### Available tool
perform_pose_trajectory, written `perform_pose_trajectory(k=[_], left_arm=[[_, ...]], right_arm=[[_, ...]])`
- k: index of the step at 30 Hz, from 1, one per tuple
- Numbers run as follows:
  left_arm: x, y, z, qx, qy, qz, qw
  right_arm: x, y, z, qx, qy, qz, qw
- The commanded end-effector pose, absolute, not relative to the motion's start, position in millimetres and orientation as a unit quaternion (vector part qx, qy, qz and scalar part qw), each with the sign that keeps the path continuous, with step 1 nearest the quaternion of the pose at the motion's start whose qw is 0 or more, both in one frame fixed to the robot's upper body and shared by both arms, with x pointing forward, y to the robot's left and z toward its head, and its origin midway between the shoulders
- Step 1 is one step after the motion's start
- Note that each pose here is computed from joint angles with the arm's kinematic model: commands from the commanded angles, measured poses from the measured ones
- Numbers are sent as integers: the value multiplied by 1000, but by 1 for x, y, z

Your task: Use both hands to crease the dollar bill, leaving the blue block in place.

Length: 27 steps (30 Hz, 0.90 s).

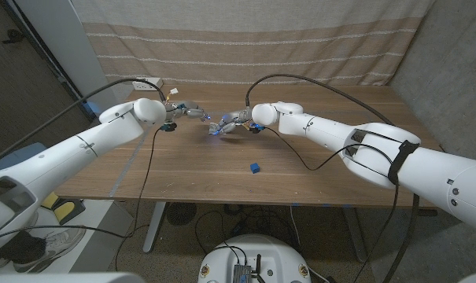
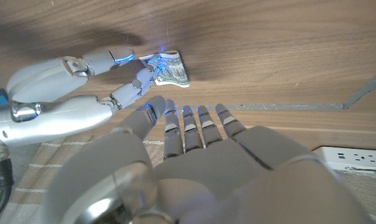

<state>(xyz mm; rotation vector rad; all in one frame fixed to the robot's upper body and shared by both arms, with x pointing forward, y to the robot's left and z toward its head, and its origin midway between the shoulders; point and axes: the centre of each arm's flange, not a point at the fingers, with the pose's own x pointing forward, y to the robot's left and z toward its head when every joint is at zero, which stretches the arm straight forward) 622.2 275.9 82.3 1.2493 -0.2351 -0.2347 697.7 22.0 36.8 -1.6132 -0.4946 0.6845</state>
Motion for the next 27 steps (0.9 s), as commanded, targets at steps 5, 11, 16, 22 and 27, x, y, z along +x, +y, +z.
perform_pose_trajectory(k=[5,11,16,22,27], left_arm=[[627,265,108,672,-94,-116,726],[630,259,113,691,-89,-118,708],[632,252,115,711,-76,-119,689],[634,246,118,732,-69,-119,668],[634,241,121,755,-59,-112,643]], right_arm=[[696,22,37,-699,-219,298,612],[697,22,37,-698,-218,299,613],[697,22,37,-698,-218,299,613],[698,23,36,-698,-217,300,613],[698,23,37,-698,-217,299,613]])
